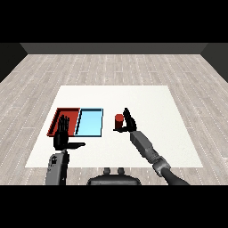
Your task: Pick the red can and put it in the red box
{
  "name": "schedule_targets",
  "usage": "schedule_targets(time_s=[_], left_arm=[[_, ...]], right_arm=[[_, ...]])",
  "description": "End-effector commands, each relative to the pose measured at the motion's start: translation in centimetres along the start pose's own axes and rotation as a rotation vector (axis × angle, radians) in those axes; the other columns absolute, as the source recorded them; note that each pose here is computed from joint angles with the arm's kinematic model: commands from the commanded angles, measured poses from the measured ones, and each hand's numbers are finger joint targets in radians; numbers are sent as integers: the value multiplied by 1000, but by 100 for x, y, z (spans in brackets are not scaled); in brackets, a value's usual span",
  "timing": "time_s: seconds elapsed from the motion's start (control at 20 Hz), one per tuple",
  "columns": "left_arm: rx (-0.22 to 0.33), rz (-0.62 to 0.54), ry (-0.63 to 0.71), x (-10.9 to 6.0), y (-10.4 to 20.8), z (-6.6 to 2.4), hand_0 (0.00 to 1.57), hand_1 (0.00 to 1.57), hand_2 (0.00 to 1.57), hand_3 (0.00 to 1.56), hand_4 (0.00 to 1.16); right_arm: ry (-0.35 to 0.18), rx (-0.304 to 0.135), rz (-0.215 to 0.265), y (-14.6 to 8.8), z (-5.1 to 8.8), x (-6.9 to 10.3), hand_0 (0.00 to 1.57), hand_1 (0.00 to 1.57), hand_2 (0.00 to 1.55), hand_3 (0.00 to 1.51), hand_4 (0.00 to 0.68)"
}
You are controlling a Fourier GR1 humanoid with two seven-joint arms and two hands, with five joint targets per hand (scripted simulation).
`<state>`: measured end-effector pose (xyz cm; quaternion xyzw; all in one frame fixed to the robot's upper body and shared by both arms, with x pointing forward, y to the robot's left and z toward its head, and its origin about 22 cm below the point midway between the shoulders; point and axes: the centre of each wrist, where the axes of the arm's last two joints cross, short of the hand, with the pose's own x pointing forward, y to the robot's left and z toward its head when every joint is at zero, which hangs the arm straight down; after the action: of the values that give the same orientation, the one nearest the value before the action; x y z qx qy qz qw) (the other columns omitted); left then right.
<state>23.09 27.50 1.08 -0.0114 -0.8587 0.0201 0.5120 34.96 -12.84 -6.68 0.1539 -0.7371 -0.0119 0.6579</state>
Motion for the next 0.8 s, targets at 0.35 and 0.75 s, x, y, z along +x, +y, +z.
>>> schedule_targets(time_s=[0.35,0.75], left_arm=[[20,-8,-9,3,196,-111,0,0,0,0,0],[14,-9,-14,-30,58,-78,0,0,0,0,0]], right_arm=[[33,-2,3,88,-132,9,0,0,0,0,0],[51,0,25,307,-262,126,0,0,0,0,0]])
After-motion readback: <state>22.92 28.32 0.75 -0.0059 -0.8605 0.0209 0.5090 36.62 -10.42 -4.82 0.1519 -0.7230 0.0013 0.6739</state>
